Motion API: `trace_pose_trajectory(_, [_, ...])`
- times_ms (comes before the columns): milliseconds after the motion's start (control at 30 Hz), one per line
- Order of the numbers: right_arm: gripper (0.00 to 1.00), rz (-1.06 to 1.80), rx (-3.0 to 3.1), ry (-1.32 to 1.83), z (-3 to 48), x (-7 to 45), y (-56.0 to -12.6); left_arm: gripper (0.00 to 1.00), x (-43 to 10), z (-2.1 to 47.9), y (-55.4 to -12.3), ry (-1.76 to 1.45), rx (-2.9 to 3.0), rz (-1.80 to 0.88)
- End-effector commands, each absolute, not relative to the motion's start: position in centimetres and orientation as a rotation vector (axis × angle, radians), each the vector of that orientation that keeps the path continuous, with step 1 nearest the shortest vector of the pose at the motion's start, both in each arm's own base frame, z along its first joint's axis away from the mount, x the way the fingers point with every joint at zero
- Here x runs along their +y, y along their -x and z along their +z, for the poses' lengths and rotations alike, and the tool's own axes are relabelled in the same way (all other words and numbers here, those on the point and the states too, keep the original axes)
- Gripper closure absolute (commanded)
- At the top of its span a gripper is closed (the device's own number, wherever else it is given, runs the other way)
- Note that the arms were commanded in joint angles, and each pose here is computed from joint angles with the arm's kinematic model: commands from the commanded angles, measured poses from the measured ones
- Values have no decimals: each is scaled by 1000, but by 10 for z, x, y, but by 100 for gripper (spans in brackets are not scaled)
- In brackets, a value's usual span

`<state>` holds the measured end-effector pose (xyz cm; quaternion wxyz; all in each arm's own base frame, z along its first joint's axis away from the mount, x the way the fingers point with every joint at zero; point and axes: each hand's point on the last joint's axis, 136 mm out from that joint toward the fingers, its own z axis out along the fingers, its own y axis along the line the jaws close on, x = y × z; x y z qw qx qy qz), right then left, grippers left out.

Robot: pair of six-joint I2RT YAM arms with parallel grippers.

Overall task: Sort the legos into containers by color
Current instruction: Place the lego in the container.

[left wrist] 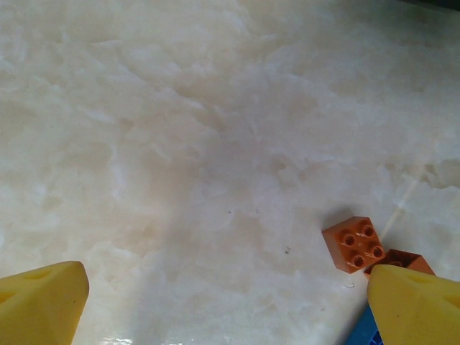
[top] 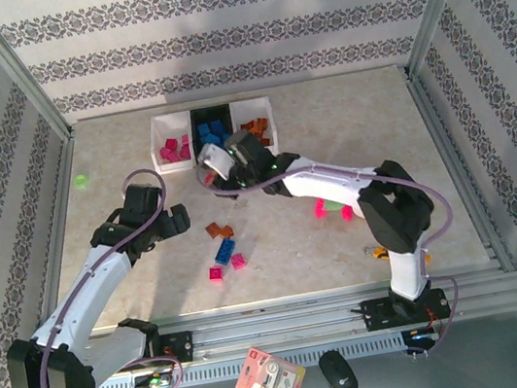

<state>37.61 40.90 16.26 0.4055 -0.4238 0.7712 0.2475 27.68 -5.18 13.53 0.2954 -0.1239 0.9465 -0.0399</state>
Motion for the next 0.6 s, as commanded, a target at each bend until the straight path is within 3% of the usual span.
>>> trace_pose_trajectory(0, [82,614,1956,820,174,421,-429,1,-52,138,-276,376,2487,-150])
trace_pose_trajectory(433, [78,754,1948,505,149,476,-540,1,-55,135,-267,377,2503,-200])
trace_pose_trajectory(500, [73,762,1958,515,142,482,-547,1,-57,133,-266,383,2512,-217])
trace_pose_trajectory(567, [58,762,1955,543,142,486,-550,1,-59,132,-265,381,2519,-230])
